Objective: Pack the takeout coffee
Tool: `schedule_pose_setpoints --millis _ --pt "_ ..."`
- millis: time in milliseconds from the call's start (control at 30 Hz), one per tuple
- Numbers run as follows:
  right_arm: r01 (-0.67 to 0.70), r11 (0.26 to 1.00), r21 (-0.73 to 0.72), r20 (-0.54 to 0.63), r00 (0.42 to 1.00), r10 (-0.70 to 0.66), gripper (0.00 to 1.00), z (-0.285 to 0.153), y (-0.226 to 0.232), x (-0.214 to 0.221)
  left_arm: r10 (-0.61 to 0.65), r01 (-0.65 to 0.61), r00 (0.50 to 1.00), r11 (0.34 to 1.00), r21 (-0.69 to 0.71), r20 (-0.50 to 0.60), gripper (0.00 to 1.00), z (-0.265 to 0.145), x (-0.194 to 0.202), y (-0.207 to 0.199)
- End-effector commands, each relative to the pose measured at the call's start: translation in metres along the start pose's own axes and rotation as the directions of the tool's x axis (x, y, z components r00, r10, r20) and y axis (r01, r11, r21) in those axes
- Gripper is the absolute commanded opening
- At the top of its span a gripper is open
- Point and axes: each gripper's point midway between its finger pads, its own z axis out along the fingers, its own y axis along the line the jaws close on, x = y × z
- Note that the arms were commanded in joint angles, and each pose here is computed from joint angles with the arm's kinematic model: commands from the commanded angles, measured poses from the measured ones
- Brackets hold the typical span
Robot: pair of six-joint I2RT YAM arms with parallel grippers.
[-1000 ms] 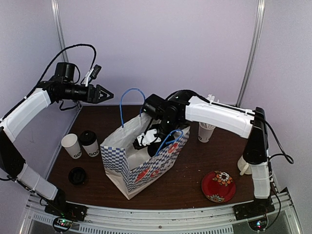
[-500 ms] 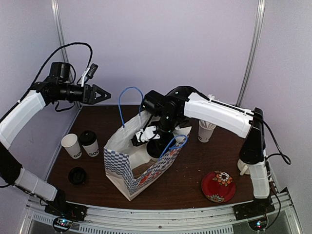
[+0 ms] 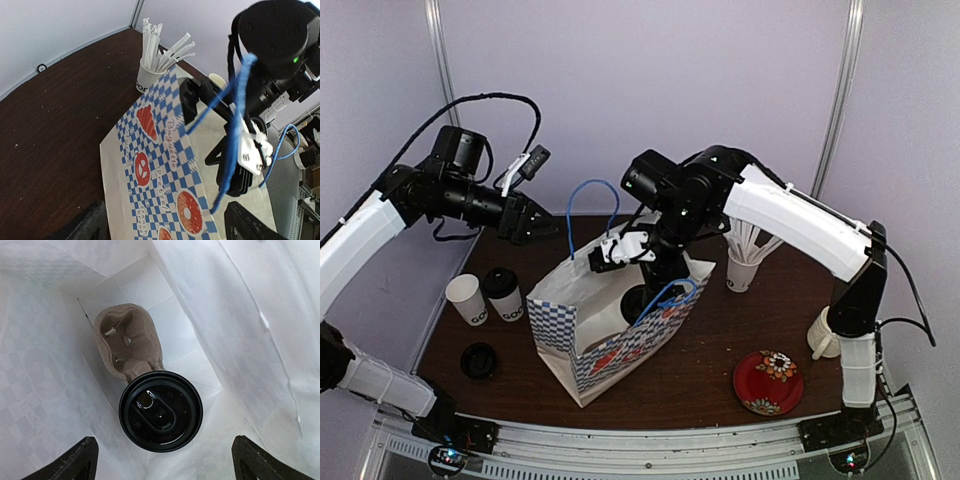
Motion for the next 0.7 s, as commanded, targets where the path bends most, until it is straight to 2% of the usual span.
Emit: schedule_pose_setpoints --millis 0,333,467,533,567,633,667 --pt "-0.021 0.999 0.041 0.065 0.998 0.018 0.97 -0.039 0.003 -0.010 0.052 -0.051 0.998 0.995 -0.091 0.017 0.85 -0.021 0.005 -0.012" --pt "-0.030 0.996 0.090 0.100 0.995 0.021 0.96 -0.050 -0.005 -0.017 0.009 -0.010 1.000 0.989 -0.151 -0.011 0.86 -0.011 0.010 -0.007" --pt "-0.041 0.993 0.112 0.110 0.994 0.029 0.95 -0.057 -0.008 -0.017 -0.026 0.018 0.999 0.977 -0.212 -0.032 0.79 0.004 0.004 0.009" --pt "-0.050 0.989 0.137 0.120 0.992 0.033 0.95 -0.062 -0.012 -0.018 -0.010 0.010 1.000 0.982 -0.187 0.000 0.68 0.011 -0.008 0.006" --pt "-0.052 0.987 0.150 0.127 0.991 0.033 0.95 -0.068 -0.013 -0.018 0.004 0.000 1.000 0.986 -0.166 0.027 0.60 0.014 -0.016 0.003" --pt "-0.058 0.982 0.181 0.138 0.990 0.033 0.95 -0.079 -0.018 -0.016 0.028 -0.018 0.996 0.992 -0.126 0.079 0.38 0.018 -0.035 -0.003" --pt "-0.064 0.978 0.198 0.145 0.989 0.036 0.95 -0.085 -0.022 -0.014 0.038 -0.027 0.994 0.994 -0.107 0.103 0.23 0.020 -0.046 -0.006"
